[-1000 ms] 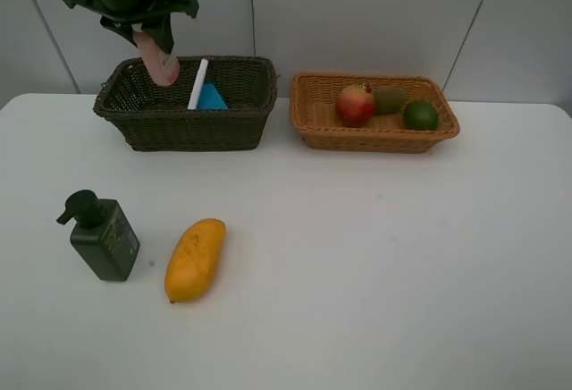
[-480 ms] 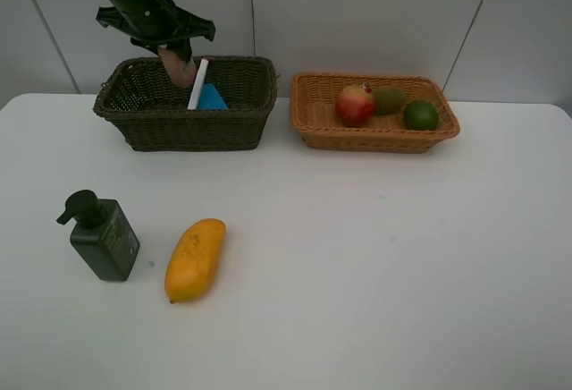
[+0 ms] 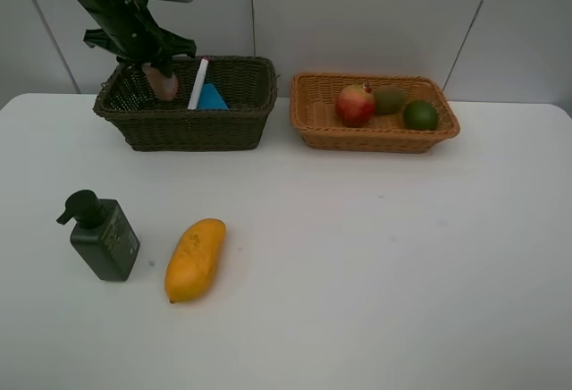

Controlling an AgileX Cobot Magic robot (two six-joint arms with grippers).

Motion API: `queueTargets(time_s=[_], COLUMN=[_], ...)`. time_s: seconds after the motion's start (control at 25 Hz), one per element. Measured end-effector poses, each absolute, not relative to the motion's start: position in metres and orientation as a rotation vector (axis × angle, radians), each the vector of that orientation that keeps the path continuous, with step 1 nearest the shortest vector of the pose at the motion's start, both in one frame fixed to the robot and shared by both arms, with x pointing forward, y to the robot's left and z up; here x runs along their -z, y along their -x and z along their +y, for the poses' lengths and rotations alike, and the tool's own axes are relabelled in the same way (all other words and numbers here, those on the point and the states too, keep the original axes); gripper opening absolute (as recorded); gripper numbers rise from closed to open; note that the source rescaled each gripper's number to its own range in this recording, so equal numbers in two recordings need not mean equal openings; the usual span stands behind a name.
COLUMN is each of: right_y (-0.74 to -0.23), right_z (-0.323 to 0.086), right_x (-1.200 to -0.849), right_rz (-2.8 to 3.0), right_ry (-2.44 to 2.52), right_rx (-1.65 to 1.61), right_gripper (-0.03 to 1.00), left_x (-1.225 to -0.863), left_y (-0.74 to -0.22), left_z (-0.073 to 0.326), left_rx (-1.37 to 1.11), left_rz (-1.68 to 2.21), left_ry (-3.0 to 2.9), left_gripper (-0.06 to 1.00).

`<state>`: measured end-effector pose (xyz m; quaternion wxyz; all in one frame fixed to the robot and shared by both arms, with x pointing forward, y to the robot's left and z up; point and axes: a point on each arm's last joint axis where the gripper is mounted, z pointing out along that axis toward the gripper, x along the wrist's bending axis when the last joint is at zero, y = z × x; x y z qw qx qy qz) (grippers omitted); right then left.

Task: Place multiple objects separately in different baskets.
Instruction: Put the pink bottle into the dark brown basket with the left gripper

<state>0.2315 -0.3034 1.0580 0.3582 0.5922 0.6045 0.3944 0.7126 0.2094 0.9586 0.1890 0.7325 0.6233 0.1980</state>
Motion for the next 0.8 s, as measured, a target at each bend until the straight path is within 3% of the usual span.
queueTargets(time_s=[0.48, 0.56, 0.64, 0.68, 0.8], right_y=[-0.2315, -0.2315, -0.2315, -0.2315, -0.2315], right_z=[-0.3034, -0.3034, -0.3034, -0.3034, -0.3034], right_x=[-1.058, -1.058, -1.058, -1.058, -1.058], right_rz=[1.56, 1.56, 1.56, 1.56, 1.56], right_ry=[-1.528, -1.528, -1.528, -1.528, -1.528], right_rx=[-1.018, -1.018, -1.018, -1.018, -1.018], right_gripper=[1.0, 1.0, 1.0, 1.0, 1.0], left_x=[-0.9502, -0.9503, -0.9504, -0.9504, -0.9503], left_y=[-0.7154, -0.7156, -0.7158, -0.7158, -0.7155], left_z=[0.2081, 0.2081, 0.208, 0.2078, 0.2066], left_rx=[-0.551, -0.557, -0.56, -0.558, -0.536], left_rz=[1.748, 1.733, 1.724, 1.723, 1.733], left_ry=[-2.054, -2.066, -2.072, -2.071, -2.052], left_gripper=[0.31, 0.51, 0.81, 0.9, 0.98])
